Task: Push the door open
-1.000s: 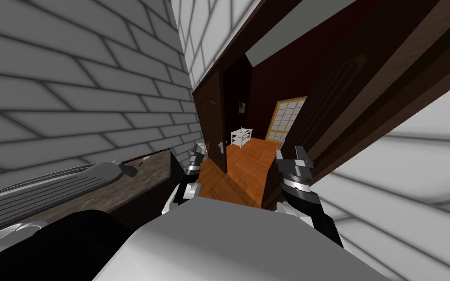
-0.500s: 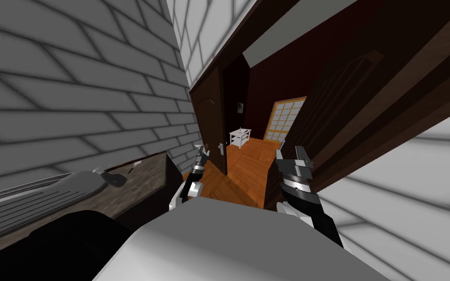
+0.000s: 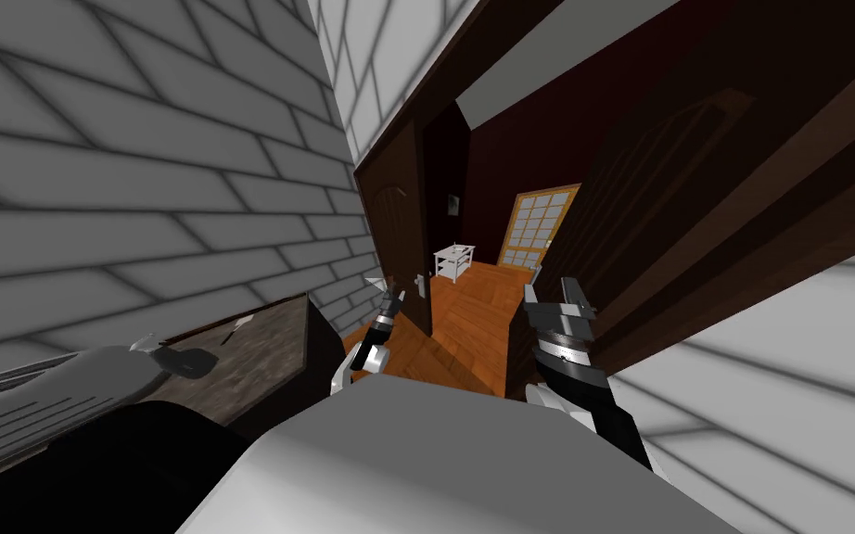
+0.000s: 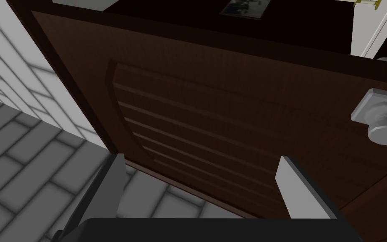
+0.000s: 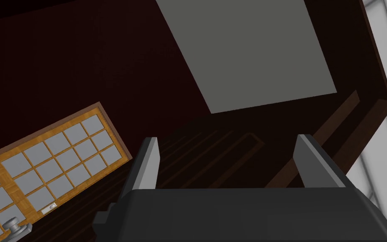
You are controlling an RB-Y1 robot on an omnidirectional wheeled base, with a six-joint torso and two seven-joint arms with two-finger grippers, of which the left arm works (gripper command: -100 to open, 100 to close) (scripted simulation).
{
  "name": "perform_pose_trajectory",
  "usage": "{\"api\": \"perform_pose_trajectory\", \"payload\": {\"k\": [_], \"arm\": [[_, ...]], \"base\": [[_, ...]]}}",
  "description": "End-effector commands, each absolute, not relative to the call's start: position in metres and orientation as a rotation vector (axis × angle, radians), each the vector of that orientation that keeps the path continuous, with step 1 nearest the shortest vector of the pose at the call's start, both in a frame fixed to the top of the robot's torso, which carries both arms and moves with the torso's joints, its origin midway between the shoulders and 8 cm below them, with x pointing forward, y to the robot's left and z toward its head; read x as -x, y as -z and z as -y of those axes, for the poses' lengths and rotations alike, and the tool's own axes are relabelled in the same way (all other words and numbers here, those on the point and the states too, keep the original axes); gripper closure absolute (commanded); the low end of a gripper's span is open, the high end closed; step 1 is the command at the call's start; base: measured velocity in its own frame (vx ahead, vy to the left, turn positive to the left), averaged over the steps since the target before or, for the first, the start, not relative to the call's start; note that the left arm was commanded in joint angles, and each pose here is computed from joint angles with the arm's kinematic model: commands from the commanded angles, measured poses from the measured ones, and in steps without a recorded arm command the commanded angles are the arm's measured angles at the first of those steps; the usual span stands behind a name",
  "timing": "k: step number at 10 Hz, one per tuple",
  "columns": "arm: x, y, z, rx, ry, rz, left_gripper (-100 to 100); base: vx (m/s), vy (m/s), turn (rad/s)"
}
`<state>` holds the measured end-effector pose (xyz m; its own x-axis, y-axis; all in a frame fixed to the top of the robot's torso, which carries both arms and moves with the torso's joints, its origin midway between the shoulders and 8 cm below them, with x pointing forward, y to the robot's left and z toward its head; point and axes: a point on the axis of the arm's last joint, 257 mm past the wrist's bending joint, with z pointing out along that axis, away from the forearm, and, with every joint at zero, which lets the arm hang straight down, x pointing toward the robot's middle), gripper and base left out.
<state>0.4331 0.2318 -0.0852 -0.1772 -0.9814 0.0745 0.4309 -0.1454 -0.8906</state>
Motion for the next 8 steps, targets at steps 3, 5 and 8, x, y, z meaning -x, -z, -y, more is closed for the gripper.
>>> {"api": "perform_pose_trajectory", "payload": {"k": [3, 5, 8], "arm": [[-0.448, 0.127, -0.213, 0.893, 1.608, -1.022, -100], [-0.455, 0.15, -0.205, 0.91, 1.612, -1.085, -100], [-0.462, 0.18, -0.196, 0.926, 1.612, -1.174, -100]], "base": [[0.082, 0.115, -0.097], [0.082, 0.111, -0.096], [0.08, 0.113, -0.082]]}}
